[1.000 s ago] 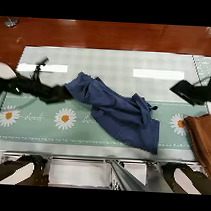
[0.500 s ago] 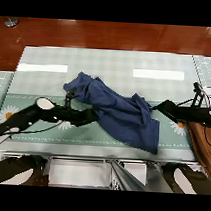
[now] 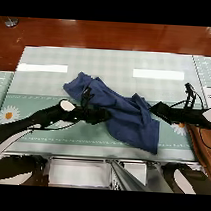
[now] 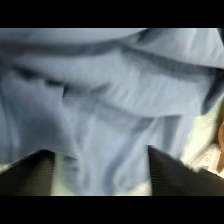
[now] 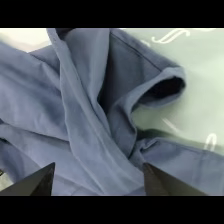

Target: Fold the shirts.

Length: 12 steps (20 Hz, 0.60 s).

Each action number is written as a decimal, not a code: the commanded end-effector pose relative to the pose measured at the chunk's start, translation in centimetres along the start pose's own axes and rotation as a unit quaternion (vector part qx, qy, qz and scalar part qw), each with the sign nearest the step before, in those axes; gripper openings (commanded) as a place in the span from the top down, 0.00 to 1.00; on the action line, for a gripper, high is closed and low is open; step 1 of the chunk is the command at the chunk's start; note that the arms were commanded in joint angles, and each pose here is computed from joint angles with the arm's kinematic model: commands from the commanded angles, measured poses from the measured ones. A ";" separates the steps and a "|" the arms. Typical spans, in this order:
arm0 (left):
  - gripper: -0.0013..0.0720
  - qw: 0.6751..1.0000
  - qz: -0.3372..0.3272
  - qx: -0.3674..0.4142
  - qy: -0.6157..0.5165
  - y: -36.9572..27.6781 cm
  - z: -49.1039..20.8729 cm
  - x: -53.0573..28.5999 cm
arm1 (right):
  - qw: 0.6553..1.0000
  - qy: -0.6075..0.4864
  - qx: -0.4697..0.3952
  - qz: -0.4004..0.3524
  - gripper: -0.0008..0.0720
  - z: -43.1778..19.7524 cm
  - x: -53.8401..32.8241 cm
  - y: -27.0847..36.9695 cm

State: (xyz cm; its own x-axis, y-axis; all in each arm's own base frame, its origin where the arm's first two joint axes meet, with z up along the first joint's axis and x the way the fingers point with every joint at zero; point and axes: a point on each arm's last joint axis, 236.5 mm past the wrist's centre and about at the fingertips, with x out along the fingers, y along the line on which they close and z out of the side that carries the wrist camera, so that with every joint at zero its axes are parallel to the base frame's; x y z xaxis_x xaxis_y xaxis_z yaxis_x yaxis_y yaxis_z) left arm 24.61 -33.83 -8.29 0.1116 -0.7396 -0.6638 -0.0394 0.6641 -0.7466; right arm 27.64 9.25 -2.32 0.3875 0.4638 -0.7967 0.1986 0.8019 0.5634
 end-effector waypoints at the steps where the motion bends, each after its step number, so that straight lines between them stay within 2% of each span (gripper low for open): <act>1: 0.95 0.999 -0.025 0.032 0.004 -2.7 0.5 0.4 | 1.000 -0.013 0.002 0.001 0.12 0.6 0.0 0.1; 6: 0.95 0.994 -0.049 0.091 0.026 -4.3 1.1 -2.3 | 0.994 -0.086 0.058 -0.024 0.12 6.0 -0.6 -2.4; 9: 0.95 0.993 -0.052 0.107 0.024 -4.5 1.7 -4.2 | 0.995 -0.034 0.064 -0.066 0.12 6.1 1.0 -5.3; 12: 0.95 0.992 -0.055 0.106 0.030 -4.5 1.5 -4.5 | 0.994 0.033 0.080 -0.072 0.12 4.8 3.3 -6.1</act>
State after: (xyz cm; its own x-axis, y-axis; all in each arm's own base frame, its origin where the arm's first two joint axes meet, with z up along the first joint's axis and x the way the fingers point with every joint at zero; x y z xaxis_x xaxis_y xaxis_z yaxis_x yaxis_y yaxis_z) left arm 26.05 -33.80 -2.40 0.0616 -0.8076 -0.5865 0.1601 0.5880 -0.7928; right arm 32.35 4.16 -5.05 0.3891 0.3575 -0.8490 0.3598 0.7894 0.4973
